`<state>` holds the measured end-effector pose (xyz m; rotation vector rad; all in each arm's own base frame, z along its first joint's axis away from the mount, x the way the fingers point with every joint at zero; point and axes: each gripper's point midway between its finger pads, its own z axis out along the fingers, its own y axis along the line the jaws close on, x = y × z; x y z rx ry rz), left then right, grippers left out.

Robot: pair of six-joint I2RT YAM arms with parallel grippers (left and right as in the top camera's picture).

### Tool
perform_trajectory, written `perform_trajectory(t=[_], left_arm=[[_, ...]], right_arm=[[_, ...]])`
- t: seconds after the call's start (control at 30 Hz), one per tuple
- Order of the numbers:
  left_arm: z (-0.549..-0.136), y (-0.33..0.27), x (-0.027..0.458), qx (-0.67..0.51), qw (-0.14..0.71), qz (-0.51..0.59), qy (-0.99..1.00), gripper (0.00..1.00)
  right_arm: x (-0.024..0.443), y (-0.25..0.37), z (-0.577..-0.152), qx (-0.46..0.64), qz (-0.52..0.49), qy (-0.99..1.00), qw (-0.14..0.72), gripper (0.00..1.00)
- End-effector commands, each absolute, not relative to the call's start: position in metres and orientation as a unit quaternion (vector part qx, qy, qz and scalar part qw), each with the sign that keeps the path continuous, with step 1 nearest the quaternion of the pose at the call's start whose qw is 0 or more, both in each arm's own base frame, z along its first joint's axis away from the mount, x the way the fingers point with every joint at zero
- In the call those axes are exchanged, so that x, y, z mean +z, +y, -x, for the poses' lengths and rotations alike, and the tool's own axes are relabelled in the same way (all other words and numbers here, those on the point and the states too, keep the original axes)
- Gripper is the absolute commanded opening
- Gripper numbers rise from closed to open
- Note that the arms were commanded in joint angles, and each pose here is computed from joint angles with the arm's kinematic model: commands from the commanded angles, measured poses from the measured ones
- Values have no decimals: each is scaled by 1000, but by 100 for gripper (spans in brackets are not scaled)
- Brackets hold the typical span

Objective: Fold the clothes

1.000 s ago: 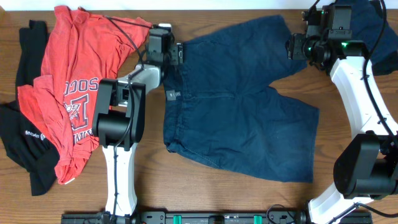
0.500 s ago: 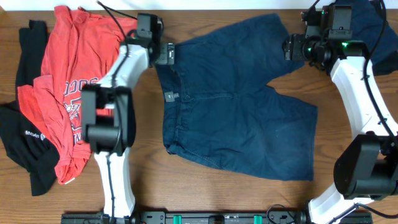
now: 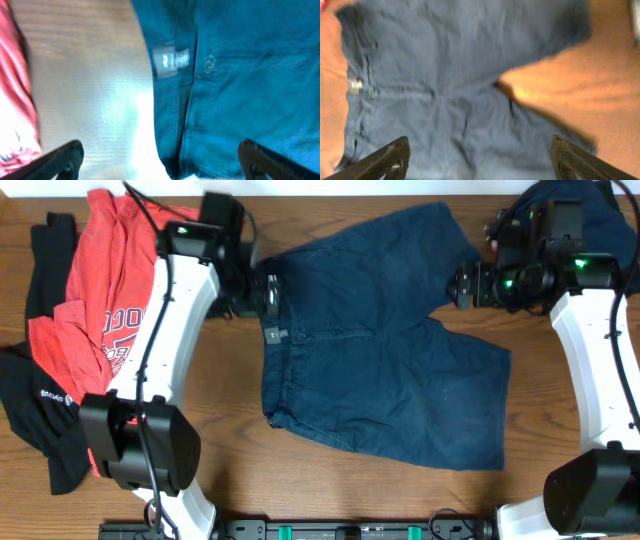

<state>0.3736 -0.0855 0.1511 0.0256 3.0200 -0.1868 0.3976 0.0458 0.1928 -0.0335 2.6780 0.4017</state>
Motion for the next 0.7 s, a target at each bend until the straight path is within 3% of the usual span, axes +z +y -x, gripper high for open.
perform_trajectory(t=[0.0, 0.2, 0.43, 0.67], left_arm=[[-339, -96, 119, -55, -24, 16, 998, 98], [-293, -112, 86, -29, -98, 6, 995, 89], [-248, -121, 52, 18, -137, 55, 989, 89], [-226, -113, 54, 10, -89, 103, 991, 89]], right_arm=[[186, 44, -381, 142, 7, 973, 180, 83], [175, 44, -347, 142, -5, 984, 107, 79], [147, 41, -315, 130, -17, 991, 38, 72], [104, 41, -296, 131, -33, 991, 1, 71]])
